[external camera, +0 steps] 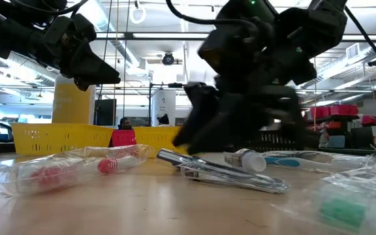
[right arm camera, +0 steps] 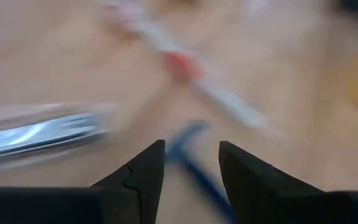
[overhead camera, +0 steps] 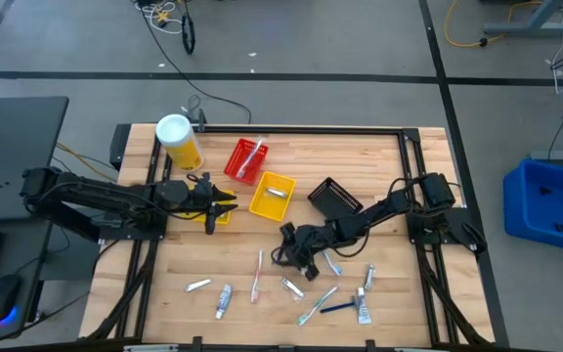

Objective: Pick & Place Travel size toiletries
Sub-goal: Put the blue razor into the black bin

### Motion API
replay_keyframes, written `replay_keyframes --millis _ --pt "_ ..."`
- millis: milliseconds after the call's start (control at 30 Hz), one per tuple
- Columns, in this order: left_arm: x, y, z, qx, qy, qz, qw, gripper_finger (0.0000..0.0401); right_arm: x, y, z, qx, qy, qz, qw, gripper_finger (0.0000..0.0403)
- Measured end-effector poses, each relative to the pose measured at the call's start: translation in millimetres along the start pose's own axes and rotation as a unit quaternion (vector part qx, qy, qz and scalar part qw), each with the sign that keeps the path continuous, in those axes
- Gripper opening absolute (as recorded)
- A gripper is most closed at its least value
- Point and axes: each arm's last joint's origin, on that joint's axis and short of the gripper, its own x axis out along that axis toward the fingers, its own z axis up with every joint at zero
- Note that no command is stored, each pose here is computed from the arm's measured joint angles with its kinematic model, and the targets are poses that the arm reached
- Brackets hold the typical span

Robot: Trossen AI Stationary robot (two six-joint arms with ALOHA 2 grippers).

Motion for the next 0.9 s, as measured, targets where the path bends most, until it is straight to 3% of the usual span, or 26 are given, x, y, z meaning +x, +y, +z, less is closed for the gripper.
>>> replay_keyframes --millis 167,367,567,733,900 --pt "0.0 0.1 -0.1 -0.012 0.0 0.0 1.0 0.0127 -1.0 -9.7 0.4 -0.011 -0.007 -0.036 0.999 0.0167" --pt "0.0 0.0 0.1 -0.013 0.0 0.0 1.0 0.0127 -3.0 -15.3 -19.5 -0.005 0.065 -0.004 0.998 0.0172" --pt "0.0 0.0 0.1 -0.011 0.0 0.0 1.0 0.0127 -3.8 -25.2 -26.5 -0.01 0.061 0.015 0.998 0.017" --pt "0.0 -0.1 0.0 -0.011 0.001 -0.002 1.0 0.0127 -5.4 -30.6 -32.3 0.023 0.053 0.053 0.997 0.0167" --pt "0.0 -0.1 0.0 -0.011 0.001 -0.002 1.0 0.0127 -6.0 -30.6 -34.6 0.033 0.065 0.057 0.996 0.0136"
